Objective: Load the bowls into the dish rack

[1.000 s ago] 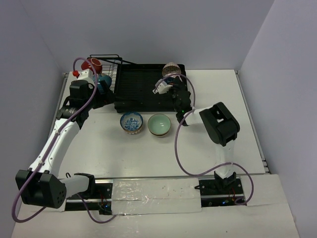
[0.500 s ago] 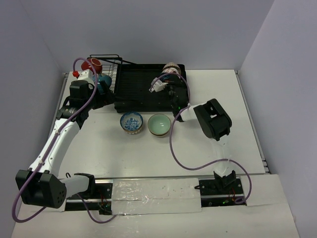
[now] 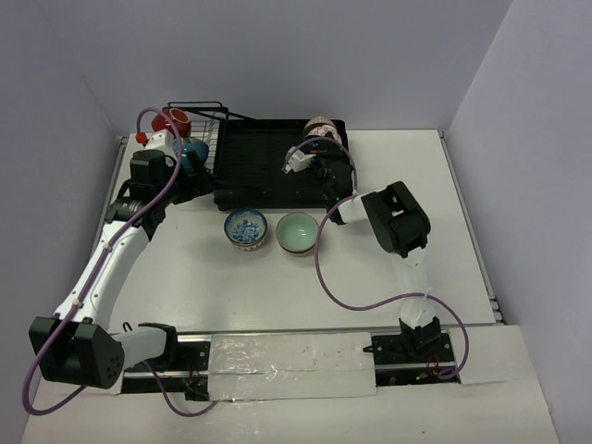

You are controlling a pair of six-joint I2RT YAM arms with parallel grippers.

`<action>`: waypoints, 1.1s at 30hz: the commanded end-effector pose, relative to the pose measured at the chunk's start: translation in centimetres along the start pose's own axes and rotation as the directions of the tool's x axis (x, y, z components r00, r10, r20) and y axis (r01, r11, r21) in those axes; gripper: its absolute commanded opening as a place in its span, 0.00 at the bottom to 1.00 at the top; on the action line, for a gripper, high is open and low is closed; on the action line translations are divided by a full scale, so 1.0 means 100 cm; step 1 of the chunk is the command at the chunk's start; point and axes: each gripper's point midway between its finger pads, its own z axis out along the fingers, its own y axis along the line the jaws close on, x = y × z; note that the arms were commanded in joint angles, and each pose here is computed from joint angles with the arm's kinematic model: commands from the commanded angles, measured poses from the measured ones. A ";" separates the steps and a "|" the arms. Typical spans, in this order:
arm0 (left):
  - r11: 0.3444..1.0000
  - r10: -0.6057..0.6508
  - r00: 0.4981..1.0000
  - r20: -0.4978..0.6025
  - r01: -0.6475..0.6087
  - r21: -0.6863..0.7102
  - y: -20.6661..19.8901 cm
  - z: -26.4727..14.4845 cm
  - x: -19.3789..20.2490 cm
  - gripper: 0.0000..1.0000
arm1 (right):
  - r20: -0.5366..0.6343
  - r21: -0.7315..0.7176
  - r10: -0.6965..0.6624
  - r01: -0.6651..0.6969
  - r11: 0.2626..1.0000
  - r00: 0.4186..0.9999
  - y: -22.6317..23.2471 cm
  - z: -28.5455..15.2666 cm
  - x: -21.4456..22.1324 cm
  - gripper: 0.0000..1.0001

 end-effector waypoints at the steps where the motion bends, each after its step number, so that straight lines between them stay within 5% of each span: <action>1: 1.000 0.011 0.999 0.031 -0.012 0.020 -0.005 -0.005 -0.011 0.99 | 0.092 0.309 0.009 -0.037 0.950 0.996 -0.087 -0.002 -0.019 0.00; 14: 1.000 0.013 0.999 0.042 -0.014 0.025 -0.006 -0.008 -0.014 0.99 | 0.115 0.200 0.018 -0.041 0.979 0.993 -0.060 -0.006 -0.020 0.01; 20: 1.000 0.015 0.999 0.045 -0.016 0.025 -0.006 -0.009 -0.014 0.99 | 0.116 0.237 0.039 -0.066 0.969 0.992 -0.069 -0.011 -0.021 0.30; 33: 0.999 0.010 0.997 0.079 -0.014 0.048 -0.011 -0.018 -0.021 0.99 | 0.113 0.396 0.159 -0.191 0.898 0.981 -0.135 -0.045 -0.022 0.50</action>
